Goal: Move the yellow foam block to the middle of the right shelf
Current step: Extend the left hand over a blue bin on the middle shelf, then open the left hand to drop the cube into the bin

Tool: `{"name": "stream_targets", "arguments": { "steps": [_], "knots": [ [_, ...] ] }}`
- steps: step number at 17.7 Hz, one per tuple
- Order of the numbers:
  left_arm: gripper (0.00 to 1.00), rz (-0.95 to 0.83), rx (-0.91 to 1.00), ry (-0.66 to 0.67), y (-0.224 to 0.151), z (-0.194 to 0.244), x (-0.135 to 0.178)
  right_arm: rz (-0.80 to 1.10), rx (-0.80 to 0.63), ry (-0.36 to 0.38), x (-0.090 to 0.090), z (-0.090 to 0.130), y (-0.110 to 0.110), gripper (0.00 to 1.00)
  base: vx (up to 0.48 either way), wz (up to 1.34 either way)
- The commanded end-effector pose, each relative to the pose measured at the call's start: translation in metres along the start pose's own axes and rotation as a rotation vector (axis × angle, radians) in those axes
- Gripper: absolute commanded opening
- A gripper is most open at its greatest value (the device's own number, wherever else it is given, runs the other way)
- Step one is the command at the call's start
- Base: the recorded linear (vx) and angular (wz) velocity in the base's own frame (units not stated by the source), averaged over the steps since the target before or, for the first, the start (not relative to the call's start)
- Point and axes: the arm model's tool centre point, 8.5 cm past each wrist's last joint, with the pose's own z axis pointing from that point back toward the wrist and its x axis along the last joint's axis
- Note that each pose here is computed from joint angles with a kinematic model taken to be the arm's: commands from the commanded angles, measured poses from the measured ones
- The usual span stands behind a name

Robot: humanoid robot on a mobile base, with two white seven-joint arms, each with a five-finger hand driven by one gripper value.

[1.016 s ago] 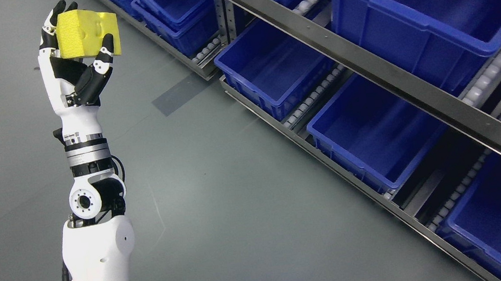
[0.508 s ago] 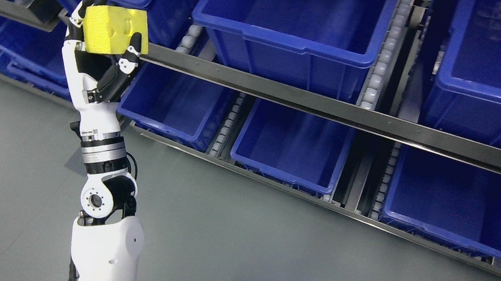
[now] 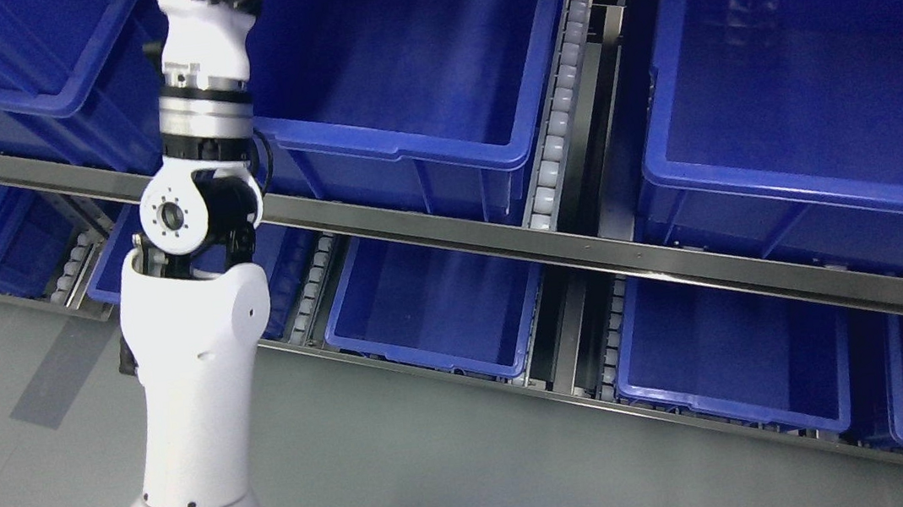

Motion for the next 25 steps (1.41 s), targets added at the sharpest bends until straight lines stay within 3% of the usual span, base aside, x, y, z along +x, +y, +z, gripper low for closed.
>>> {"name": "stream_targets", "arguments": {
  "steps": [1, 4, 11, 12, 15, 20, 23, 25],
  "knots": [
    [0.37, -0.043, -0.161, 0.038, -0.046, -0.067, 0.044, 0.002, -0.018, -0.021, 0.009, -0.001, -0.011, 1.00, 0.095, -0.29],
    [0.45, -0.078, -0.060, 0.370, -0.032, -0.060, -0.014, 0.002, -0.018, -0.021, 0.009, -0.001, -0.011, 1.00, 0.064, -0.13],
    [0.48, -0.140, 0.042, 0.584, -0.006, -0.027, -0.055, 0.002, -0.018, -0.020, 0.008, -0.001, -0.011, 1.00, 0.024, -0.06],
    [0.56, -0.140, 0.044, 0.625, -0.006, -0.021, -0.061, 0.002, -0.018, -0.020, 0.008, -0.001, -0.011, 1.00, -0.004, 0.03],
    [0.97, -0.146, 0.044, 0.786, -0.007, -0.008, -0.080, 0.002, -0.018, -0.020, 0.008, -0.001, -0.011, 1.00, 0.000, 0.00],
    [1.00, -0.136, 0.046, 0.732, -0.004, -0.015, -0.070, 0.002, -0.018, -0.020, 0.008, -0.001, -0.011, 1.00, 0.000, 0.00],
    [1.00, -0.108, 0.005, 0.470, -0.003, -0.020, -0.050, 0.002, -0.018, -0.021, 0.009, -0.001, -0.011, 1.00, 0.000, 0.00],
    [1.00, -0.092, -0.049, 0.277, -0.009, -0.001, -0.046, 0.002, -0.018, -0.020, 0.008, -0.001, -0.011, 1.00, 0.000, 0.00]
  ]
}}
